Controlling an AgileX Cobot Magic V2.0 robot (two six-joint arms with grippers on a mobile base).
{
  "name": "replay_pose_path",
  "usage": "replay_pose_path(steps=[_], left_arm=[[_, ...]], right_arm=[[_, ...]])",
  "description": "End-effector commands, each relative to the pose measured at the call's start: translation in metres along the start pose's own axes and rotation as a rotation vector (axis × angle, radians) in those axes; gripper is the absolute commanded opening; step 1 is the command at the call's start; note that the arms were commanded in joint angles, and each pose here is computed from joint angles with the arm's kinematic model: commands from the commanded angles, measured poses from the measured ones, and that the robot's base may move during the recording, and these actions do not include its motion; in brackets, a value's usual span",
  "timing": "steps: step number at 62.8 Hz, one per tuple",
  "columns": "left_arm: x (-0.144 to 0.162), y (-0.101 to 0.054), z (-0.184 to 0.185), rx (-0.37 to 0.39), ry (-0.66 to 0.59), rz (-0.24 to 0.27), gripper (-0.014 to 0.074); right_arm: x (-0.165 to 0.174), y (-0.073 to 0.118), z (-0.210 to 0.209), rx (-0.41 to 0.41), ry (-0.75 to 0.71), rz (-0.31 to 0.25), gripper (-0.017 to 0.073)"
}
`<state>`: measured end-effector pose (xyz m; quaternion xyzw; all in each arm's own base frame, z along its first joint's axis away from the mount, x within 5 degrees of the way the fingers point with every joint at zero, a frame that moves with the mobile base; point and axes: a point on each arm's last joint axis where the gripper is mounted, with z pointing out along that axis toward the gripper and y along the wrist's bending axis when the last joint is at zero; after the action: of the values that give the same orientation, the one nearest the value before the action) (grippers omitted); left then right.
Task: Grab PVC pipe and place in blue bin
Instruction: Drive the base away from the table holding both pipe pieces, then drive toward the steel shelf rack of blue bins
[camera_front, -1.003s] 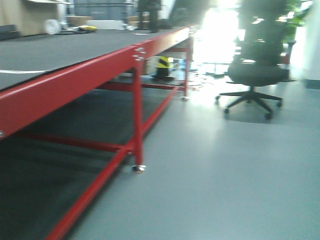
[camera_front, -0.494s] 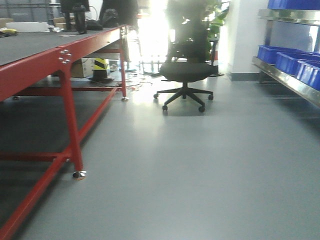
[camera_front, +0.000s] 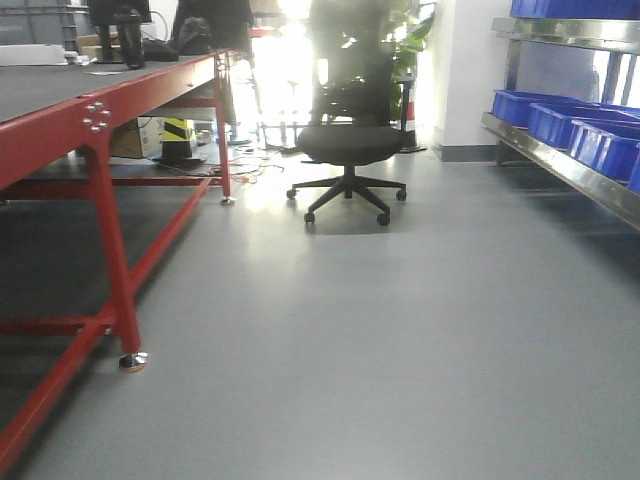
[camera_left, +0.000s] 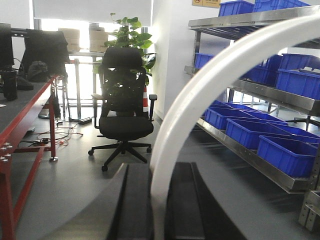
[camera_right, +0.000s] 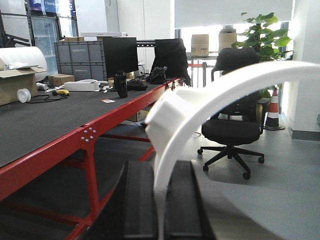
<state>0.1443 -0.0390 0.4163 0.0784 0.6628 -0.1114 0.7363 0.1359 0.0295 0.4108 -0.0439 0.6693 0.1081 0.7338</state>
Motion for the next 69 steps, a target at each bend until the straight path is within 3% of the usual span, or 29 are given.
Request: replay_pose_path(steps=[1, 69], left_arm=[[-0.0040, -0.0001, -0.0012, 0.000, -0.037, -0.011, -0.0111], [-0.0040, -0.0001, -0.0012, 0.000, -0.037, -0.011, -0.0111]], right_arm=[[-0.0019, 0.0004, -0.0007, -0.004, -0.026, -0.014, -0.0167], [-0.0019, 0.0004, -0.0007, -0.004, -0.026, -0.014, -0.0167]])
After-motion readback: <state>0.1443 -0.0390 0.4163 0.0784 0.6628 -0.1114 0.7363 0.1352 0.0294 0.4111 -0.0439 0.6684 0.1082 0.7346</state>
